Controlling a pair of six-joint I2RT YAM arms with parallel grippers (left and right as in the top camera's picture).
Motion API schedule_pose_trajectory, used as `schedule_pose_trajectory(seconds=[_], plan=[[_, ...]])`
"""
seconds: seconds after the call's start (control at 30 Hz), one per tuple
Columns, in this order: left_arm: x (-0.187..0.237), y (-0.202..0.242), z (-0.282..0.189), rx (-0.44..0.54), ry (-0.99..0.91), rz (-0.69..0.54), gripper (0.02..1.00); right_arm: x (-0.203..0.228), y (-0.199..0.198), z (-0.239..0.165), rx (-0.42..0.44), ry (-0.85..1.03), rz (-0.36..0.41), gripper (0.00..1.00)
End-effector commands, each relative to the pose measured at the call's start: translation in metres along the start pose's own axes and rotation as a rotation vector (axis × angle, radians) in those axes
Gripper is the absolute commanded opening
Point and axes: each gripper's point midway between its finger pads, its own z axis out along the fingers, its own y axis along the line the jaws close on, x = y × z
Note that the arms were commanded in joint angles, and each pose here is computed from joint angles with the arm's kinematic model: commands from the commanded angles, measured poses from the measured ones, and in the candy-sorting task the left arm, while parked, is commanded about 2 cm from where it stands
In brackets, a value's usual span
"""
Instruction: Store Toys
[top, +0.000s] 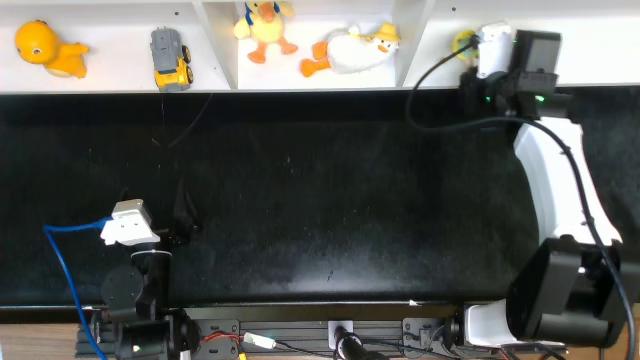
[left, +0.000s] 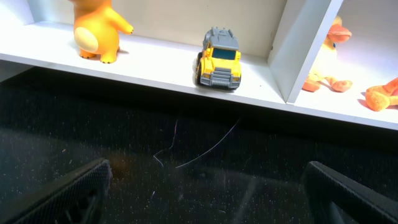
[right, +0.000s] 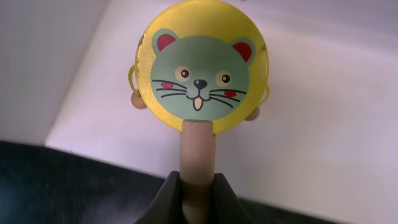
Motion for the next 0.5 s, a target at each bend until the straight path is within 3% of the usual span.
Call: schedule_pose_trajectory(seconds=[0.03,0.2,0.5], plan=[[-0.001,-0.002,0.0,0.012,-0.007,0.023,0.998,-0.005,0.004,0.015,-0.017,-0.027,0.052,0.047],[-0.001,-0.002,0.0,0.012,-0.007,0.023,0.998,-0.007,-0.002,0.03,-0.006,-0.048,0.152,0.047],[-0.001,-0.002,0.0,0.012,-0.008,0.023,0.998,0.005,-0.001,0.052,-0.018,-0.016,0.179,0.047]])
